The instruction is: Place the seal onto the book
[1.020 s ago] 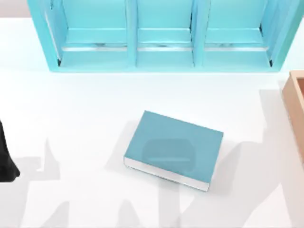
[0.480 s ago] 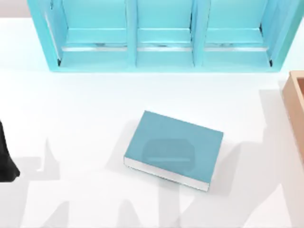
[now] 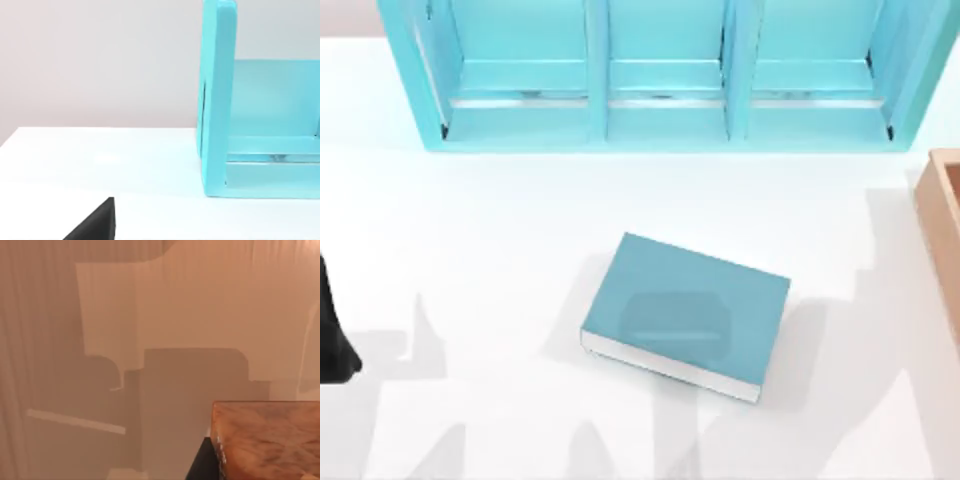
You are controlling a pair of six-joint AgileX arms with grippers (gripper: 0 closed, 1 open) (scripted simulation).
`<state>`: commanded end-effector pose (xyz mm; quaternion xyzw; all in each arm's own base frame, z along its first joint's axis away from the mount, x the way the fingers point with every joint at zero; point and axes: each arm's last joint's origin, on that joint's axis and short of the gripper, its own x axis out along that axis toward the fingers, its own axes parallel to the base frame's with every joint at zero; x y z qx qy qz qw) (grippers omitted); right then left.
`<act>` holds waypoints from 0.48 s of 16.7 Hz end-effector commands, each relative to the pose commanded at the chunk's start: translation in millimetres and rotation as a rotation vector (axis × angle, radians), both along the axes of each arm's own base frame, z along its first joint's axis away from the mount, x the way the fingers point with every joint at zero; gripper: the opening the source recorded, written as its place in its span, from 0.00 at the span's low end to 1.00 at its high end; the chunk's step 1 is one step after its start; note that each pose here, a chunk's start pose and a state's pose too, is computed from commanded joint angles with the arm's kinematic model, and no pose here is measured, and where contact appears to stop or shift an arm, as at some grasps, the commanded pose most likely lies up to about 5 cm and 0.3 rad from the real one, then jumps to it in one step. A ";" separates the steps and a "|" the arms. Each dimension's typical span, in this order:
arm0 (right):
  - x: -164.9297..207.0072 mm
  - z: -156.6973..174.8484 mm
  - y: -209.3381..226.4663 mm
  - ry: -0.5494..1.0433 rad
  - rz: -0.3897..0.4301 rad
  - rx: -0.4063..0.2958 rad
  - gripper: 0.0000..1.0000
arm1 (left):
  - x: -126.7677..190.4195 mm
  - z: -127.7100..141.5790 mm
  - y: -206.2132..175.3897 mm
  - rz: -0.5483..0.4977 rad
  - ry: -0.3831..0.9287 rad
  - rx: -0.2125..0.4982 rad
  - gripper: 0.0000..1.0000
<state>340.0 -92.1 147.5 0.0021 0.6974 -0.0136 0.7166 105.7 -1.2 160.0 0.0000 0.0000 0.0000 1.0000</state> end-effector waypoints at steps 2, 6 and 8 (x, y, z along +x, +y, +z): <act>6.0 25.0 13.5 -0.036 -0.007 -0.015 0.00 | 0.0 0.0 0.0 0.000 0.000 0.000 1.00; 12.0 78.2 64.0 -0.074 -0.001 -0.011 0.00 | 0.0 0.0 0.0 0.000 0.000 0.000 1.00; 9.8 98.9 92.5 -0.060 0.009 0.000 0.00 | 0.0 0.0 0.0 0.000 0.000 0.000 1.00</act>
